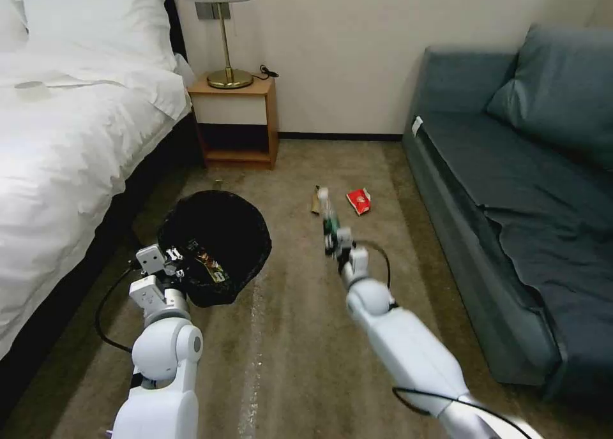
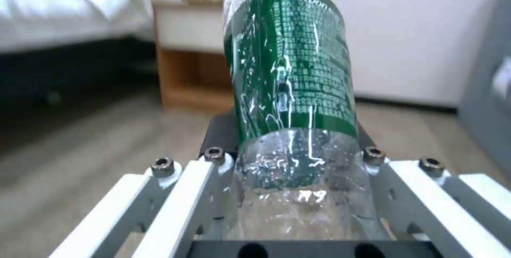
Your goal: Pick up the trash bin, then pick up the garbage on the floor and place it into the trash bin.
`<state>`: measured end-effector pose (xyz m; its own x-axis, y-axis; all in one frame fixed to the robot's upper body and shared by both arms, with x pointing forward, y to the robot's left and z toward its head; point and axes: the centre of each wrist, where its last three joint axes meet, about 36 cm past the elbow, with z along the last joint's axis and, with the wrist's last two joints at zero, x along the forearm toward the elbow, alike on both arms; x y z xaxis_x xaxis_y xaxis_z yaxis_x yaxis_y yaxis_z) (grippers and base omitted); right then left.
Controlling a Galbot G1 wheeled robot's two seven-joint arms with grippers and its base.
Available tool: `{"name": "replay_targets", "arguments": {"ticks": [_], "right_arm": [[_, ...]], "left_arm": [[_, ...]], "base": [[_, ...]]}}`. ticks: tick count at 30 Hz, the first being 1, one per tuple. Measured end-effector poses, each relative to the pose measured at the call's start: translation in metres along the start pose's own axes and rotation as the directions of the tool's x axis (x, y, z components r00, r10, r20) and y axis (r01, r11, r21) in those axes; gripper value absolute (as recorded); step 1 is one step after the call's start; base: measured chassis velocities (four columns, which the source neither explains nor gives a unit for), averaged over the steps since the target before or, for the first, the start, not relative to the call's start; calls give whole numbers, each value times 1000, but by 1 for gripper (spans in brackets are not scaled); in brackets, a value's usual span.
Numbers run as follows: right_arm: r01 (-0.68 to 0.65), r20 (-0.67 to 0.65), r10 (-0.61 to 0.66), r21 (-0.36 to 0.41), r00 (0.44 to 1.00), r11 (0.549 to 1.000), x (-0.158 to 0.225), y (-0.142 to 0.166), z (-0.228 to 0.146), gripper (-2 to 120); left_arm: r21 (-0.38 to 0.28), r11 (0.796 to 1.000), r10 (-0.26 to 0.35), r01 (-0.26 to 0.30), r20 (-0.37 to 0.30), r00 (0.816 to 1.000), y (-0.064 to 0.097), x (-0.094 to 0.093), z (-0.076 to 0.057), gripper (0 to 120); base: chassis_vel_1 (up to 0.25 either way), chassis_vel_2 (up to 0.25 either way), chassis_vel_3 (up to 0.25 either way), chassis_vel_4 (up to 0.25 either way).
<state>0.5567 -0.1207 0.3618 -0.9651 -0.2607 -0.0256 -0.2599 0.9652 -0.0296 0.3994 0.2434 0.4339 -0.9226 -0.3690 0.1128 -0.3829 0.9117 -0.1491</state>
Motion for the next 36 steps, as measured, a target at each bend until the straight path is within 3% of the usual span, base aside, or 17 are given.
{"name": "replay_targets", "arguments": {"ticks": [3, 5, 9, 11, 16, 30, 36], "right_arm": [[26, 45, -25, -8, 999, 1000, 1, 10, -16, 25], [85, 87, -83, -19, 993, 996, 14, 34, -34, 25], [137, 98, -134, -24, 986, 990, 26, 52, -41, 25], [223, 106, -219, -31, 970, 974, 45, 82, -46, 25], [312, 88, -309, -17, 947, 950, 61, 112, -40, 25], [376, 73, -376, 9, 924, 927, 68, 133, -27, 26], [381, 68, -381, 6, 922, 924, 73, 135, -23, 48]], "left_arm": [[1, 1000, 5, -5, -7, 1000, -2, -2, 2, 4], [0, 1000, 11, -11, -15, 1000, -5, -5, 5, 4], [1, 1000, 14, -14, -16, 1000, -6, -7, 6, 4], [3, 1000, 19, -19, -19, 1000, -9, -9, 7, 4], [9, 1000, 23, -23, -25, 999, -13, -10, 9, 4], [23, 999, 44, -44, -32, 998, -34, -8, 12, 4], [24, 999, 47, -46, -35, 998, -37, -8, 13, 4]], "base": [[0, 0, 0, 0], [0, 0, 0, 0], [0, 0, 0, 0], [0, 0, 0, 0], [0, 0, 0, 0], [0, 0, 0, 0], [0, 0, 0, 0]]}}
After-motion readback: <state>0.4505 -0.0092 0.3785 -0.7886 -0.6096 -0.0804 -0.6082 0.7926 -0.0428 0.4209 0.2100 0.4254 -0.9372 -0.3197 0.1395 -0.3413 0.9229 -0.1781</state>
